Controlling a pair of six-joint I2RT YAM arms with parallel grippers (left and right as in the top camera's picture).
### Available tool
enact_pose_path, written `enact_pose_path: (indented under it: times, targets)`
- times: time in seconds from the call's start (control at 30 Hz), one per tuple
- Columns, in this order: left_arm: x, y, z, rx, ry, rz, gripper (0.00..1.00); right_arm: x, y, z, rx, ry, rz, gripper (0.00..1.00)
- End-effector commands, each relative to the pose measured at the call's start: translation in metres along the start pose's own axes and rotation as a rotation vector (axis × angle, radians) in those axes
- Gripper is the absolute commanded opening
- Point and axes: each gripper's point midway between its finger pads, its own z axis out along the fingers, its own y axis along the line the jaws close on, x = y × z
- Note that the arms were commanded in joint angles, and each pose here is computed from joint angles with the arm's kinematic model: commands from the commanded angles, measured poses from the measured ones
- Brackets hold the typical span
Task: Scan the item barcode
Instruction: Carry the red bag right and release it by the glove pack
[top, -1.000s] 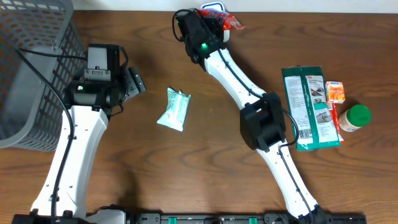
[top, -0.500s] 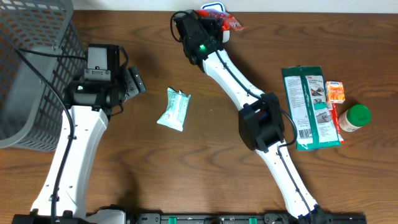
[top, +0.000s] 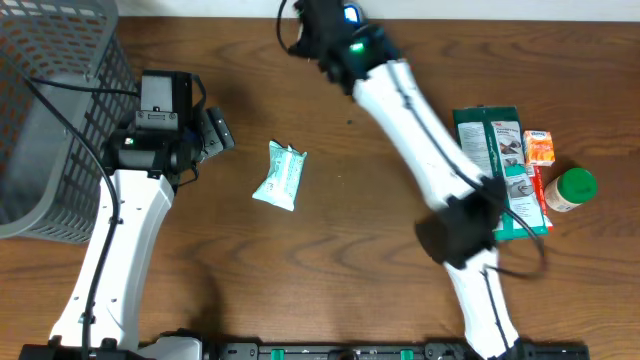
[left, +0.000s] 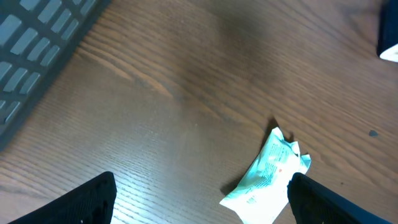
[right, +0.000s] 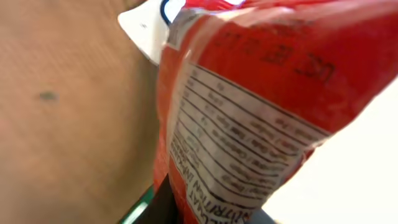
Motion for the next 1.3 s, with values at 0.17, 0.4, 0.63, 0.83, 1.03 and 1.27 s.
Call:
enact_pose_path:
  times: [0.17,0.4,0.63,0.83,1.03,1.27]
  targets:
    - [-0.004,0.001,0.001,-0.012,-0.007,-0.004,0.88,0.073,-0.001,-0.100,-0.460,-0.102,0.589,0.01]
    - [-0.004,0.002,0.001,-0.012,-0.007,-0.004,0.88,0.135,0.024,-0.083,-0.767,0.074,0.828,0.01]
    - [-0.004,0.002,0.001,-0.012,-0.007,-0.004,0.88,0.184,0.051,-0.035,-0.852,0.253,0.948,0.01]
    - [-0.004,0.001,0.001,-0.012,-0.007,-0.004,0.88,0.204,0.100,0.011,-0.901,0.354,0.959,0.02]
    - [-0.004,0.002,0.001,-0.012,-0.007,-0.004,0.88,0.234,0.125,0.045,-0.780,0.492,0.981,0.02]
    - [-0.004,0.001,0.001,-0.012,-0.007,-0.004,0.88,0.242,0.140,0.069,-0.724,0.495,0.986,0.07]
